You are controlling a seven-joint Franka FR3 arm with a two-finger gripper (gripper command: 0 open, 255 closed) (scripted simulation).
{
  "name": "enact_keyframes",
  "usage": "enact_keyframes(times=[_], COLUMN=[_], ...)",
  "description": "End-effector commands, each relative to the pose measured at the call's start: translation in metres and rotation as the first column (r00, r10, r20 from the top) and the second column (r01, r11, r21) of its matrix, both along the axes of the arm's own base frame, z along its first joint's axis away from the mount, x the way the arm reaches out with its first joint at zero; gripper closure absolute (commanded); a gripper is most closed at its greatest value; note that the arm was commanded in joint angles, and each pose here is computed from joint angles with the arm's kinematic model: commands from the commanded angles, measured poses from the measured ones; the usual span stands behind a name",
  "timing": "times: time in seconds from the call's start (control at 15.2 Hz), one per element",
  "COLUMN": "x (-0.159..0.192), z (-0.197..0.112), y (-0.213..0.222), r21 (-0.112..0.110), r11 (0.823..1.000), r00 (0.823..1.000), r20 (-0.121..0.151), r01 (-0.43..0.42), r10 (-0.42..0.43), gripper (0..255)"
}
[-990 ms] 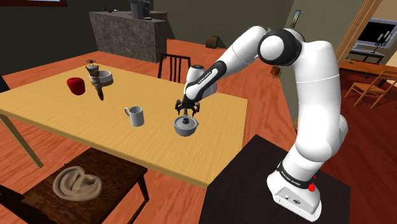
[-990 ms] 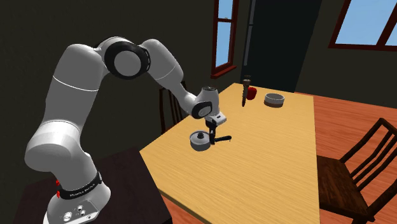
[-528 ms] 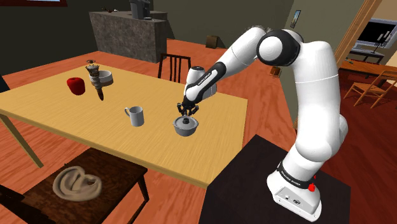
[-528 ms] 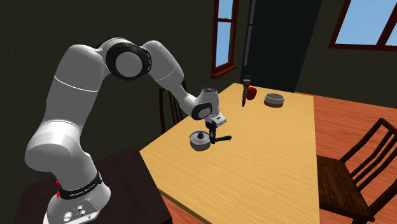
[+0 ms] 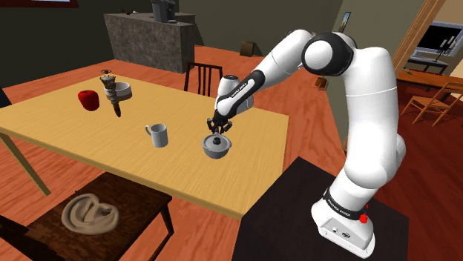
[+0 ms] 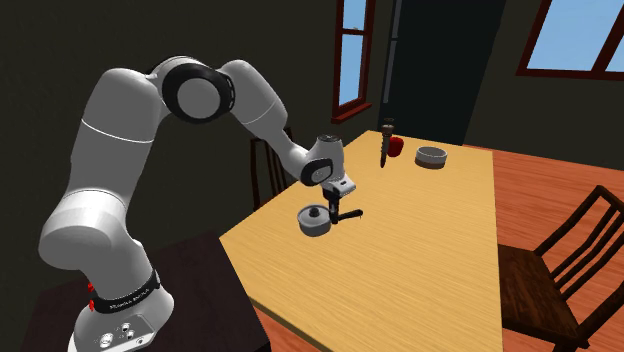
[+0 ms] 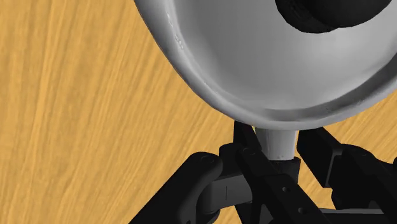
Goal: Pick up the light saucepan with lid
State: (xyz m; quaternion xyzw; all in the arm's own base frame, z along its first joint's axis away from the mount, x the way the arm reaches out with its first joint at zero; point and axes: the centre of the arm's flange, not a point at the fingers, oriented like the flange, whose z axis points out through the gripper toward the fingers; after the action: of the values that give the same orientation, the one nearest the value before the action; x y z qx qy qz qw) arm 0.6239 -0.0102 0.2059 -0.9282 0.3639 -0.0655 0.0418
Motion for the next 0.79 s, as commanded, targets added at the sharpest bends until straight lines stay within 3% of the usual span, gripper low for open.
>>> enact_keyframes(times=[0.0,0.73], x=[0.001,0.001], z=[0.010,0.069], y=[0.000,0.000], r21=[0.000,0.000], r11=[1.000,1.000], r00=[1.000,1.000], r20=[0.001,0.001], r01=[0.000,0.000], r10=[0.000,0.000], gripper=[255,255])
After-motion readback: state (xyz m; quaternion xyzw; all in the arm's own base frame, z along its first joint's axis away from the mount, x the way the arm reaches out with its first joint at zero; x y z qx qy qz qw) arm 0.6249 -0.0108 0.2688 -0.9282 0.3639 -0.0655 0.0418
